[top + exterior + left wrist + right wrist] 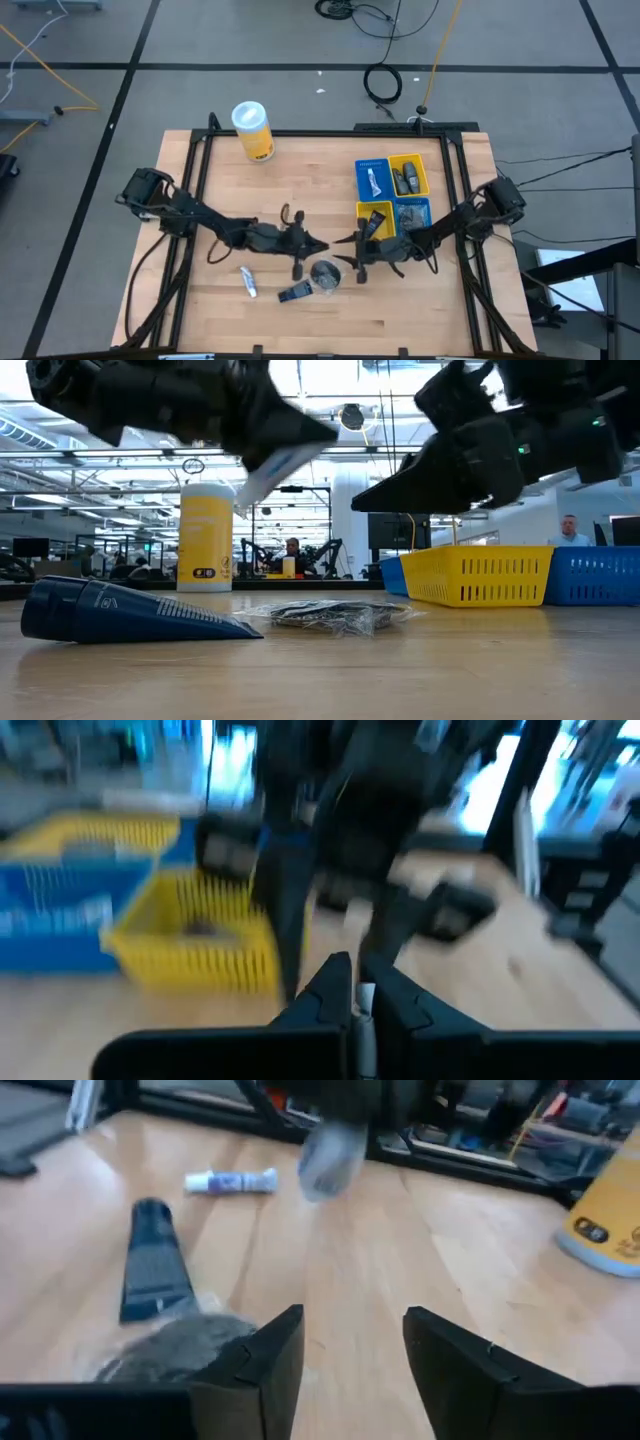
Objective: Pick & Place Travel size toiletries
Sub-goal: Put the white toothpaste into the top blue bin
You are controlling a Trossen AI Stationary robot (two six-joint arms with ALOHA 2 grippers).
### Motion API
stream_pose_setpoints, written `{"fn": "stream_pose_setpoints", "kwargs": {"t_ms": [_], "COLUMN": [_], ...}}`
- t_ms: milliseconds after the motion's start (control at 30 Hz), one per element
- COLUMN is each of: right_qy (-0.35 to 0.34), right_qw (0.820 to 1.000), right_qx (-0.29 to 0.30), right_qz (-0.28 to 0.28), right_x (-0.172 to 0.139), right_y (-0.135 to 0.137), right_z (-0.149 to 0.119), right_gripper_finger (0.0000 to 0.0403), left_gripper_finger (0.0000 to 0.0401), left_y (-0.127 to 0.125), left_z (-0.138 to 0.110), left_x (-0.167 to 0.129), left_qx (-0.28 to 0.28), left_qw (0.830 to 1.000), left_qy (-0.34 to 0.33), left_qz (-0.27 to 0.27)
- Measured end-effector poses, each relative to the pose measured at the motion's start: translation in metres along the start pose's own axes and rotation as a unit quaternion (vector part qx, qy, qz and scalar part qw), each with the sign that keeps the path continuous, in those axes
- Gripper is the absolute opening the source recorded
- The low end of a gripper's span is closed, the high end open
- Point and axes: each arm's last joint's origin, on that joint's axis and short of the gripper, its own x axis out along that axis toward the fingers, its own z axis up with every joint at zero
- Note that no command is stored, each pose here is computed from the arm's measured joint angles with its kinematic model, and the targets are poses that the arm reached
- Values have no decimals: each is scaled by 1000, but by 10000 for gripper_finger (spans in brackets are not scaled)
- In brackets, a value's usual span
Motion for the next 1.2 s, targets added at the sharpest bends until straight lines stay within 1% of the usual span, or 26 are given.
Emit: {"fn": "stream_pose_setpoints", "kwargs": {"t_ms": [100,167,267,333,433,533,633,733,833,933,1033,1133,1200], "right_qy": [-15,-41,-86,-114,-139,-153,-172,-186,-186,-177,-173,-153,-128], "right_qw": [999,997,994,991,987,985,983,979,979,981,982,985,990], "right_qx": [31,47,60,63,65,66,50,37,36,31,23,16,9], "right_qz": [23,40,36,34,49,47,43,69,72,68,70,73,62], "right_x": [3,4,3,3,6,10,14,16,18,19,19,20,21], "right_y": [-6,-8,-12,-14,-15,-16,-16,-14,-13,-14,-13,-12,-12], "right_z": [3,7,16,22,31,39,49,56,59,57,57,53,49], "right_gripper_finger": [184,204,234,248,255,247,229,201,163,116,66,21,11], "left_gripper_finger": [3,6,10,5,3,13,17,10,3,8,26,56,85], "left_y": [1,2,2,1,0,-1,-2,-2,-3,-4,-7,-8,-9], "left_z": [12,16,23,28,32,38,39,40,40,40,39,39,43], "left_x": [0,0,2,3,5,7,7,7,7,7,6,6,3], "left_qx": [19,28,40,48,51,54,58,58,56,53,70,83,81], "left_qw": [998,997,995,993,993,991,991,991,991,991,990,989,989], "left_qy": [-60,-76,-94,-104,-110,-120,-121,-123,-124,-122,-122,-119,-125], "left_qz": [-14,-14,-11,-10,-10,-10,-9,-10,-15,-16,-18,-18,-17]}}
